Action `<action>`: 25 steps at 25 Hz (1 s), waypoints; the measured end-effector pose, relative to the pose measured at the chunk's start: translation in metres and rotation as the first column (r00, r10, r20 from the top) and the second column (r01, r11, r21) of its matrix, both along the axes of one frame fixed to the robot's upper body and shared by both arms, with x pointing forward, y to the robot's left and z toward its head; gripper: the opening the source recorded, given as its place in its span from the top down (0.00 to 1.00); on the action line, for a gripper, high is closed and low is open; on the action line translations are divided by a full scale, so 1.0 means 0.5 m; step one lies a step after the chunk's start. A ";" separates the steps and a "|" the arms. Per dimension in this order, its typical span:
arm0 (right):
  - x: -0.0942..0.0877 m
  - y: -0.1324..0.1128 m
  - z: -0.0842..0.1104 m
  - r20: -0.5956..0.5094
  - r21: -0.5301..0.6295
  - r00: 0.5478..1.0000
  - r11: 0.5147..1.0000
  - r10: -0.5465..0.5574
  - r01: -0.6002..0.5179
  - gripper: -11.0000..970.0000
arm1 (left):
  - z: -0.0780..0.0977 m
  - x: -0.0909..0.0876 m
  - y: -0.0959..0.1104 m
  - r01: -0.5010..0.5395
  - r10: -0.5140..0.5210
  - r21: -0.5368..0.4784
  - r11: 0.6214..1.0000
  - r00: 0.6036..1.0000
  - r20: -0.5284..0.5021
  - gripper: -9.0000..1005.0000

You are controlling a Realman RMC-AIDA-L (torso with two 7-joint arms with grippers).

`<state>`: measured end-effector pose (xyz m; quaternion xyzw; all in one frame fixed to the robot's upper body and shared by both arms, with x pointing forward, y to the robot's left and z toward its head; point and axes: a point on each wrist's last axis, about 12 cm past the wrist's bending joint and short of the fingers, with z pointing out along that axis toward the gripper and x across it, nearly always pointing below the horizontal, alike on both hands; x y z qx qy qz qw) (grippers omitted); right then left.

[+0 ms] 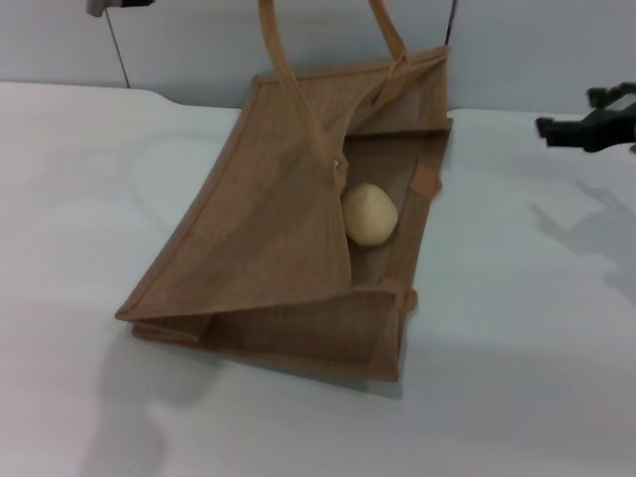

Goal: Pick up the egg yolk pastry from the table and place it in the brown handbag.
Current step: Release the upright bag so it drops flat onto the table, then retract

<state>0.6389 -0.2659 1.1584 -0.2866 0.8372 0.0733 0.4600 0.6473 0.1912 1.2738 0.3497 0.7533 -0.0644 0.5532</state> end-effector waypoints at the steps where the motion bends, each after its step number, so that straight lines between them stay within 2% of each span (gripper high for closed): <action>1: -0.001 -0.003 0.001 0.012 0.003 1.000 1.000 -0.010 0.010 0.15 | -0.002 0.001 0.001 -0.002 0.002 -0.009 1.000 1.000 0.000 0.84; 7: 0.000 -0.006 -0.010 -0.002 0.017 1.000 1.000 -0.023 0.023 0.15 | -0.020 0.008 0.000 -0.006 0.005 -0.035 0.999 1.000 -0.017 0.82; 13: 0.004 -0.001 -0.013 -0.006 0.018 1.000 1.000 -0.023 0.023 0.15 | -0.020 0.009 -0.014 0.027 -0.030 -0.087 0.996 0.999 -0.033 0.61; 20: 0.010 0.006 -0.011 -0.004 0.019 1.000 1.000 -0.018 0.018 0.15 | -0.024 -0.002 -0.036 0.160 -0.164 -0.159 0.974 0.986 -0.015 0.37; 25: 0.013 0.003 -0.012 0.030 0.063 0.999 0.997 -0.041 0.039 0.15 | -0.041 -0.008 -0.012 0.148 -0.147 -0.198 0.969 0.989 0.020 0.21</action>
